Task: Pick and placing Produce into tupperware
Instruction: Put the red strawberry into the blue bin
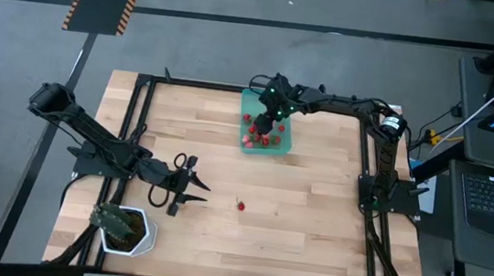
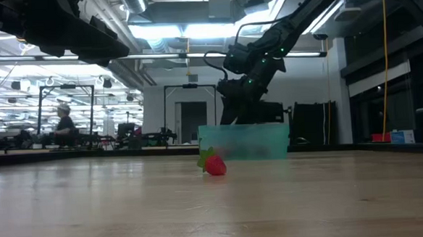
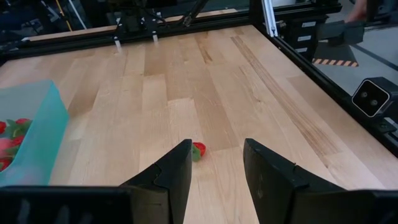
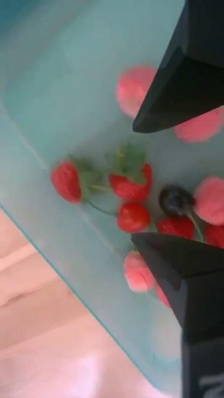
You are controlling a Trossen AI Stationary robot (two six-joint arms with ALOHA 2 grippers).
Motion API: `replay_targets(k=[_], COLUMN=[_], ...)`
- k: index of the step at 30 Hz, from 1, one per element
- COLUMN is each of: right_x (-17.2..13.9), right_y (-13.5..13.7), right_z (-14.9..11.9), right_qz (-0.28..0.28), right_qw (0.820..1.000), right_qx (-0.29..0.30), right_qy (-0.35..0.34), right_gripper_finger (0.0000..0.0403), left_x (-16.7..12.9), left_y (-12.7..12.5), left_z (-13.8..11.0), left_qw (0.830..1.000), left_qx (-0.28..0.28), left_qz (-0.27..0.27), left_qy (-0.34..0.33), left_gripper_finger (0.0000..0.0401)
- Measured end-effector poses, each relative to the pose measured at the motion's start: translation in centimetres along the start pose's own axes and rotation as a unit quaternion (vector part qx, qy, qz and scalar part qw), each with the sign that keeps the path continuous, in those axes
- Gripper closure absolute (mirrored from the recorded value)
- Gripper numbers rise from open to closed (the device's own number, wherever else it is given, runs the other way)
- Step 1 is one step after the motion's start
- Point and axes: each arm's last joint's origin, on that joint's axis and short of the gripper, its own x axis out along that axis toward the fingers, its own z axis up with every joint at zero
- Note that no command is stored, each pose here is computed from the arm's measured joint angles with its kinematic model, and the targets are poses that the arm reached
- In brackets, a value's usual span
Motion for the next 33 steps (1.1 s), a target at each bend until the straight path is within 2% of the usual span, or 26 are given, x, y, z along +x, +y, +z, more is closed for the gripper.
replay_targets(k=[3, 9, 12, 16, 25, 33], right_x=[0.1, -1.5, -3.0, -5.8, -12.9, -17.9], right_y=[0.5, 3.7, 5.8, 8.4, 10.8, 11.2], right_z=[-0.3, -1.0, -1.4, -2.1, -8.7, -14.9], right_qz=[0.03, 0.068, 0.081, 0.106, 0.112, 0.129], right_qw=[0.999, 0.994, 0.99, 0.981, 0.96, 0.928], right_qx=[0.009, -0.075, -0.107, -0.154, -0.201, -0.234], right_qy=[0.018, 0.047, 0.03, -0.045, -0.158, -0.261], right_gripper_finger=[0.0128, 0.0128, 0.0128, 0.0128, 0.0128, 0.0128], left_x=[0.0, 0.0, 0.0, 0.0, 0.0, 0.0], left_y=[0.0, 0.1, 0.1, 0.1, 0.1, 0.1], left_z=[0.0, 0.0, 0.0, 0.1, 0.4, 1.0], left_qw=[1.0, 1.0, 1.0, 1.0, 1.0, 0.999], left_qx=[0.0, 0.0, 0.0, -0.001, -0.005, -0.013], left_qz=[0.0, 0.009, 0.009, 0.009, 0.01, 0.011], left_qy=[0.0, 0.0, -0.001, -0.005, -0.02, -0.048], left_gripper_finger=[0.0264, 0.0264, 0.0264, 0.0264, 0.0264, 0.0264])
